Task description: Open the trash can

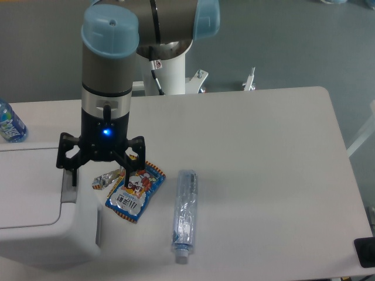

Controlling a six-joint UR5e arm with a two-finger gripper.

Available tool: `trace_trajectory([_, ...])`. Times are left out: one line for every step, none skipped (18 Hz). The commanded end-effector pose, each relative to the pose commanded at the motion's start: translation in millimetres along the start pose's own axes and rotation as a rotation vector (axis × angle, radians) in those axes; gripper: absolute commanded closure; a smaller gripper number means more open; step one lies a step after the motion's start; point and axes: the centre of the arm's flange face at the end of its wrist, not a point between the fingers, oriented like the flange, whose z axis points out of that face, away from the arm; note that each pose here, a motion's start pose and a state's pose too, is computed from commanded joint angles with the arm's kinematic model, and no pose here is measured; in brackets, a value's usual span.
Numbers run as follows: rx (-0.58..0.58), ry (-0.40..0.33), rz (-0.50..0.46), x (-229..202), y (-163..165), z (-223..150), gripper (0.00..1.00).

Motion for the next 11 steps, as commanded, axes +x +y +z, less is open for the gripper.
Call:
trace_trajectory([-0.001, 0.001, 0.003, 1.9, 0.5, 0.3, 0.0])
trace_trajectory([-0.003, 0.002, 0.004, 2.6, 0.6, 1.5, 0.0])
trace_trajectory([-0.006, 0.002, 0.003, 2.0, 0.5, 3.6, 0.0])
trace_trajectory([-0.007, 0.002, 0.004, 1.7, 0.5, 4.6, 0.0])
trace_trajectory([-0.007, 0.002, 0.004, 1.7, 0.5, 4.6, 0.0])
trace_trajectory([-0.007, 0.002, 0.004, 1.7, 0.5, 4.6, 0.0])
trace_trajectory([-0.009, 0.002, 0.002, 1.5, 0.4, 5.7, 0.0])
trace_trajectory([-0.01, 0.002, 0.002, 1.3, 0.9, 6.3, 0.0])
trace_trajectory([-0.009, 0.002, 0.004, 1.5, 0.4, 5.7, 0.0])
trace_trajectory([-0.009, 0.002, 0.002, 1.5, 0.4, 5.7, 0.0])
trace_trajectory([-0.009, 0.002, 0.004, 1.5, 0.4, 5.7, 0.0])
